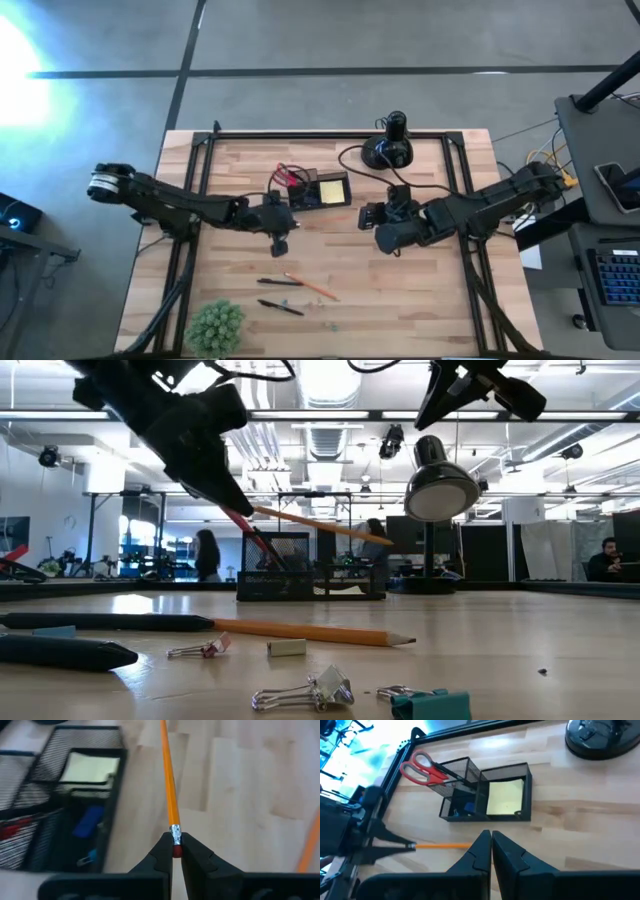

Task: Pick and place office supplies into organizer
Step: Put the top pencil into the black organizer

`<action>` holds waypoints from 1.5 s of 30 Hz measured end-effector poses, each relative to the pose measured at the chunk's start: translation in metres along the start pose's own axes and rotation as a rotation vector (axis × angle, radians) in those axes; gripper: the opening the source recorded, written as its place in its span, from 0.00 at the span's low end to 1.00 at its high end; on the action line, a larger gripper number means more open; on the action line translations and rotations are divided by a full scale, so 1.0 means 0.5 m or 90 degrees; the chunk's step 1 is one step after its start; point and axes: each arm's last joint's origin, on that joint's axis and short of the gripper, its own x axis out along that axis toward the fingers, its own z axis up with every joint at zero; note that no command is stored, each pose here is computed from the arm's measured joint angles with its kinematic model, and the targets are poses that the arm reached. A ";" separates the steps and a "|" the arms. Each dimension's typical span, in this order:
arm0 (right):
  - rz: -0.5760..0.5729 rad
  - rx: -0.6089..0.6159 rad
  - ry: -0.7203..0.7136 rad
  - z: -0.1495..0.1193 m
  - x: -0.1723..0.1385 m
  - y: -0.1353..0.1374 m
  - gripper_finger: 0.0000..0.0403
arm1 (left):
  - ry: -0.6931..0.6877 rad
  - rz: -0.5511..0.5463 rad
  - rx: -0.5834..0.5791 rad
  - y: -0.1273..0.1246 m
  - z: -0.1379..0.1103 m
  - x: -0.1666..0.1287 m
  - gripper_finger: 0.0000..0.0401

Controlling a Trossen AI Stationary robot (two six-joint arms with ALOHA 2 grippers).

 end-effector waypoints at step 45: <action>0.005 -0.028 -0.063 0.013 -0.006 0.008 0.02 | 0.385 0.152 0.132 0.142 0.167 -0.165 0.01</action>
